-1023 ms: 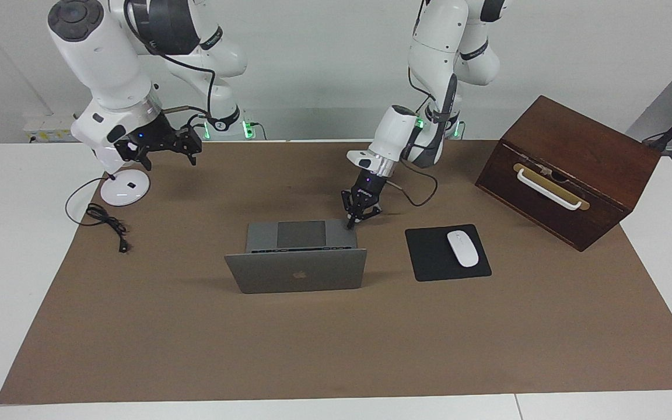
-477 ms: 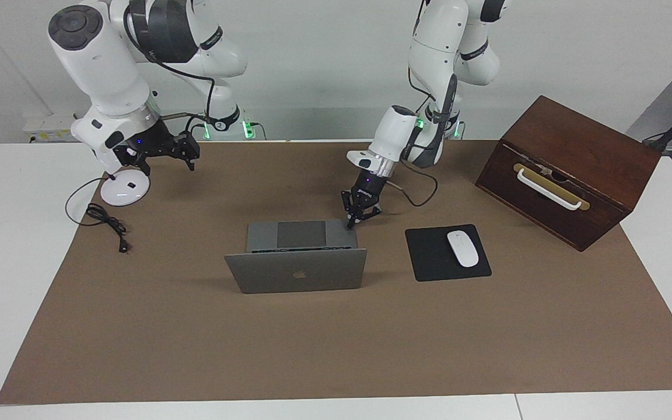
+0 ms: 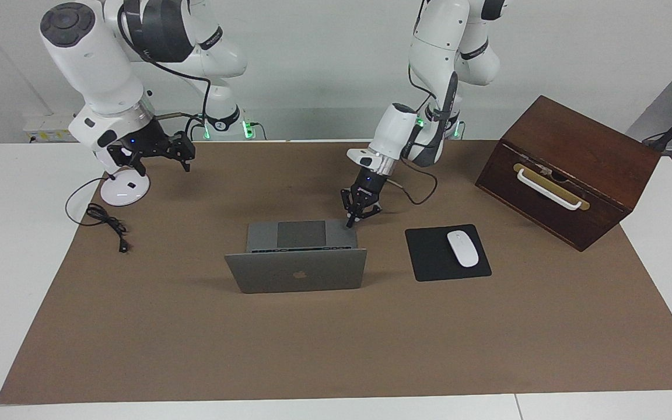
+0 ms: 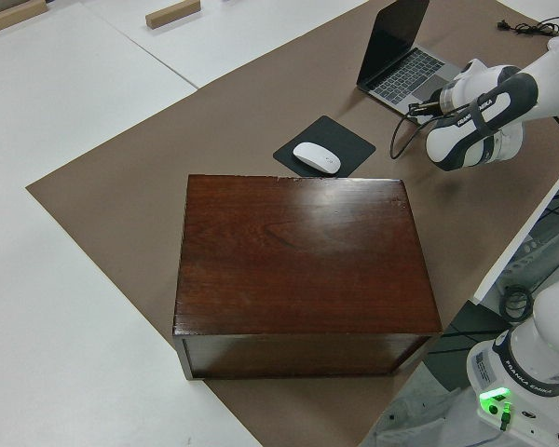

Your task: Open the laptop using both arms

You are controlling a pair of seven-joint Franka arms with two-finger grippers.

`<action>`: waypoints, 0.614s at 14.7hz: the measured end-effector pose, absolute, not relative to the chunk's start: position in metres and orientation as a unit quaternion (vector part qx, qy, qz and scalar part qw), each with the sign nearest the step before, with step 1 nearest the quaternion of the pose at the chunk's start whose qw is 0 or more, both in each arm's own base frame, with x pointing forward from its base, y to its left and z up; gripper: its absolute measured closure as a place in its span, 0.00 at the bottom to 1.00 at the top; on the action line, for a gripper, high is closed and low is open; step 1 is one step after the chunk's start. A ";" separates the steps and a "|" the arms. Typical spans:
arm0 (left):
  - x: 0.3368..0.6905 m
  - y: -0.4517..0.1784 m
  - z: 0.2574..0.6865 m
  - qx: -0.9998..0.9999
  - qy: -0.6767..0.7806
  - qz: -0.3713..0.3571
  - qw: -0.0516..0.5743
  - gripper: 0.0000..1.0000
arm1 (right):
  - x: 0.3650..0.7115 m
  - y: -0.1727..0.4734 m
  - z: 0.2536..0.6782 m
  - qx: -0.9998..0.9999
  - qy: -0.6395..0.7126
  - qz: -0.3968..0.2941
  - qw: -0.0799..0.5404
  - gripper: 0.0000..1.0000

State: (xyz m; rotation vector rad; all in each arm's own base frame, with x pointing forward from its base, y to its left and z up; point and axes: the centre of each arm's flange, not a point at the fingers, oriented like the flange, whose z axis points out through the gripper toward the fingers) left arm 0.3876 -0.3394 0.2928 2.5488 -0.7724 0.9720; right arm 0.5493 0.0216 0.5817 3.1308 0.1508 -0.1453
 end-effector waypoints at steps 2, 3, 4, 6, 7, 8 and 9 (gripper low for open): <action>0.386 -0.339 0.310 0.898 -0.263 0.318 0.149 0.99 | 0.549 0.020 0.584 0.998 0.047 -0.047 0.002 0.00; 0.386 -0.338 0.323 0.904 -0.262 0.305 0.146 0.99 | 0.549 0.020 0.585 0.998 0.047 -0.046 0.002 0.00; 0.385 -0.337 0.338 0.908 -0.262 0.295 0.142 0.99 | 0.549 0.020 0.585 0.998 0.047 -0.045 0.002 0.00; 0.383 -0.330 0.365 0.915 -0.260 0.277 0.134 0.99 | 0.549 0.020 0.586 0.998 0.047 -0.044 0.002 0.00; 0.383 -0.326 0.374 0.920 -0.258 0.267 0.129 0.99 | 0.549 0.020 0.587 0.998 0.047 -0.044 0.002 0.00; 0.382 -0.321 0.382 0.925 -0.256 0.253 0.122 0.99 | 0.549 0.020 0.587 0.998 0.047 -0.044 0.002 0.00; 0.384 -0.315 0.391 0.932 -0.253 0.235 0.114 0.99 | 0.549 0.020 0.587 0.998 0.047 -0.044 0.002 0.00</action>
